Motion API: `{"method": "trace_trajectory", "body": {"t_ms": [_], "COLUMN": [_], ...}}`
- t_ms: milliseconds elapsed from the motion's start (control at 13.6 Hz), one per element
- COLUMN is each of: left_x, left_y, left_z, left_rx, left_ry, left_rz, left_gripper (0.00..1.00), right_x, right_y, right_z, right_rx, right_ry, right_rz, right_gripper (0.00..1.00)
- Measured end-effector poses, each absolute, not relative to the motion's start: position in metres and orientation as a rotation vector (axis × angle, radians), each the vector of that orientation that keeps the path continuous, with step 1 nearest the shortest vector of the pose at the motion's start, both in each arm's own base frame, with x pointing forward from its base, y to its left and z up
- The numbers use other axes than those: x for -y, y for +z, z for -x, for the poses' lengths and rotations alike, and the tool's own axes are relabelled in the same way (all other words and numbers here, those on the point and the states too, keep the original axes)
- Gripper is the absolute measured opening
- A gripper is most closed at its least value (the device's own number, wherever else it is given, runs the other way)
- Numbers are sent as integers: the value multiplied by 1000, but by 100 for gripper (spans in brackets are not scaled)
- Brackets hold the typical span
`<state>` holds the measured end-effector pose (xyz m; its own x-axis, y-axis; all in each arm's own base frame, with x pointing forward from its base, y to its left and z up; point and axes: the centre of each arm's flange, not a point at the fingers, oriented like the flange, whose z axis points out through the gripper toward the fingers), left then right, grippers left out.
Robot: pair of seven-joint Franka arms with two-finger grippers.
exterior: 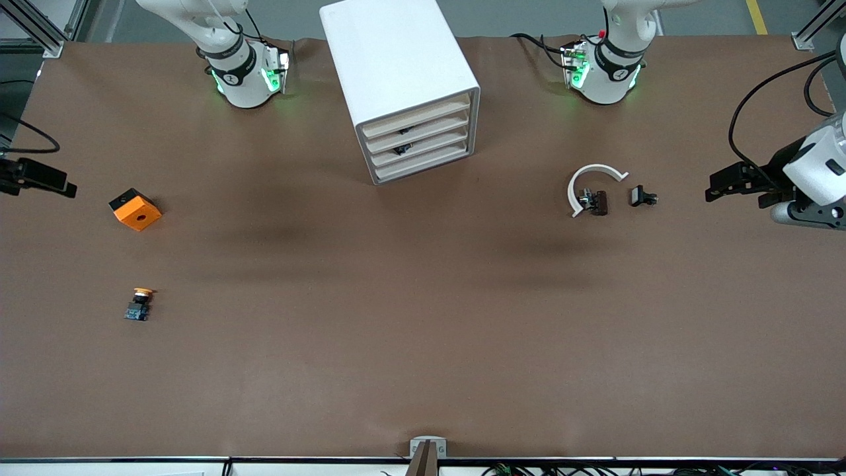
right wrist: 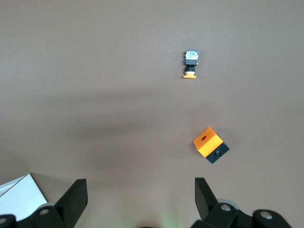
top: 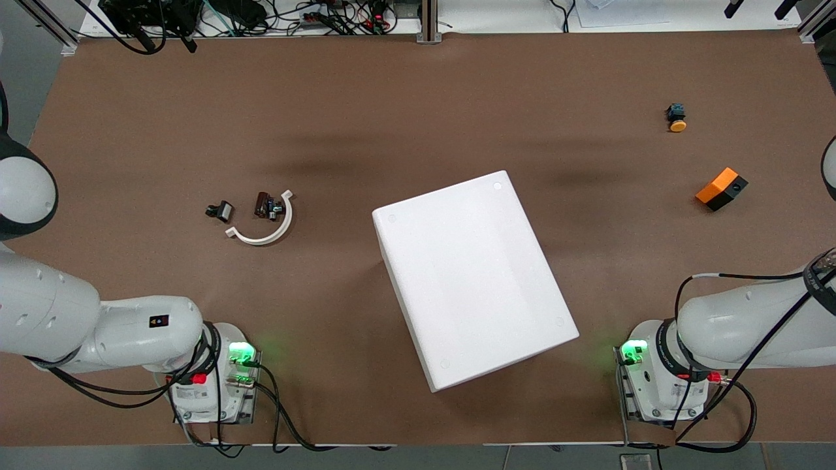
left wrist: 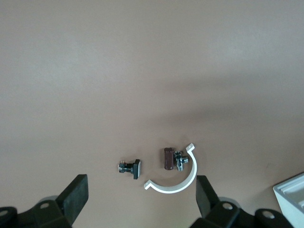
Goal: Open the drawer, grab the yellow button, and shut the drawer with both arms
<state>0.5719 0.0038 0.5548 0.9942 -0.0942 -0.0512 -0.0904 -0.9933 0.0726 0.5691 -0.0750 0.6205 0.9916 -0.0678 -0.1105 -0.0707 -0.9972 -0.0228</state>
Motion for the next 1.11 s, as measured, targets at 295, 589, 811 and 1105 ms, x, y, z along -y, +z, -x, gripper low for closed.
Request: {"method": "trace_trajectory", "body": {"t_ms": [295,589,811,1105], "left_x": [-2,-2,3,13], "left_y": [558,564,572,593], "left_z": [-578,-579,-576,-564], "left_rx": [32,25,-29,-36], "left_ry": [-10,31,54,102], "left_rz": [-3075,-3076,-3079,-3077], "left_gripper": [100,100,100,100], "right_x": [79,78,77,77], "right_y": [653,661,656,648], "right_z": [-540,-523,-517,-499], "right_rx": [-125,-124,-124,-126], "right_ry": [119,114,126,74], "right_rz": [3108,3104,3101,3100], "right_gripper": [100,100,100,100]}}
